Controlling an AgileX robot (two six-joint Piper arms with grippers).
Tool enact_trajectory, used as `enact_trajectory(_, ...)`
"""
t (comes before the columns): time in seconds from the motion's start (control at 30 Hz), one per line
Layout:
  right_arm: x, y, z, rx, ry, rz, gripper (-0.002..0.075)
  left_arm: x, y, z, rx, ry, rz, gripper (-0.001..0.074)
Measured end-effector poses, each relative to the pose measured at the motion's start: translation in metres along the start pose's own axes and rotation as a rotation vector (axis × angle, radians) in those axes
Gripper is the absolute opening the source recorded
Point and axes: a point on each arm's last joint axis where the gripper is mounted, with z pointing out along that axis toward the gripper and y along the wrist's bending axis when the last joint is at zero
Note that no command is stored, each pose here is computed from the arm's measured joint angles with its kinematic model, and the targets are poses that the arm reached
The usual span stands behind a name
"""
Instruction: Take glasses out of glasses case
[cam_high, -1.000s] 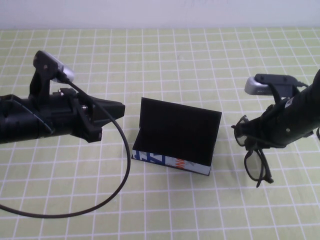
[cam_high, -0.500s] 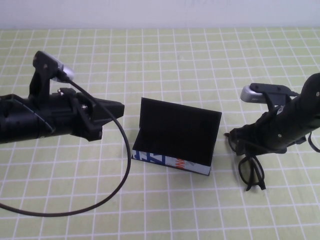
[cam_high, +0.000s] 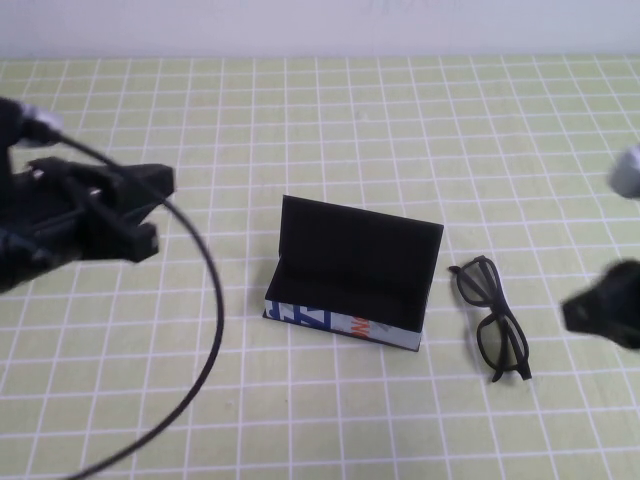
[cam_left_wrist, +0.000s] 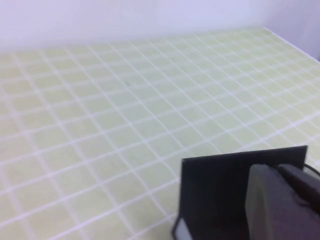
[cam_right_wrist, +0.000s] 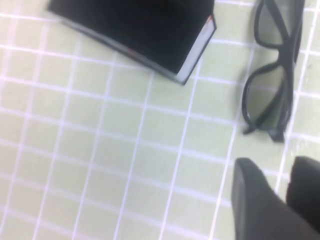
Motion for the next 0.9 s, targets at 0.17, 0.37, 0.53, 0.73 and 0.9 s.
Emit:
enact_trajectory(0.17,0.072,0.006,-0.065,-0.044,-0.217,-0.069,0.0047,0.012,-0.019,-0.049,-0.132,-0.083,0.049,-0.0004)
enact_trajectory(0.37,0.151,0.005,-0.112,-0.113,-0.533,-0.119,-0.0009,0.04,-0.04,-0.1,-0.244,-0.202,0.1,-0.0004)
enact_trajectory(0.53,0.191,-0.002,-0.116,-0.155,-0.7,-0.123,-0.0013,0.067,-0.049,-0.129,-0.322,-0.306,0.097,-0.0004)
enact_trajectory(0.73,0.183,-0.015,-0.085,-0.126,-0.798,-0.111,-0.0015,0.101,-0.047,-0.145,-0.422,-0.367,0.088,-0.0004)
enact_trajectory(0.9,0.173,-0.034,-0.055,-0.078,-1.041,-0.072,-0.0015,0.14,-0.035,-0.138,-0.486,-0.284,0.041,-0.0004)
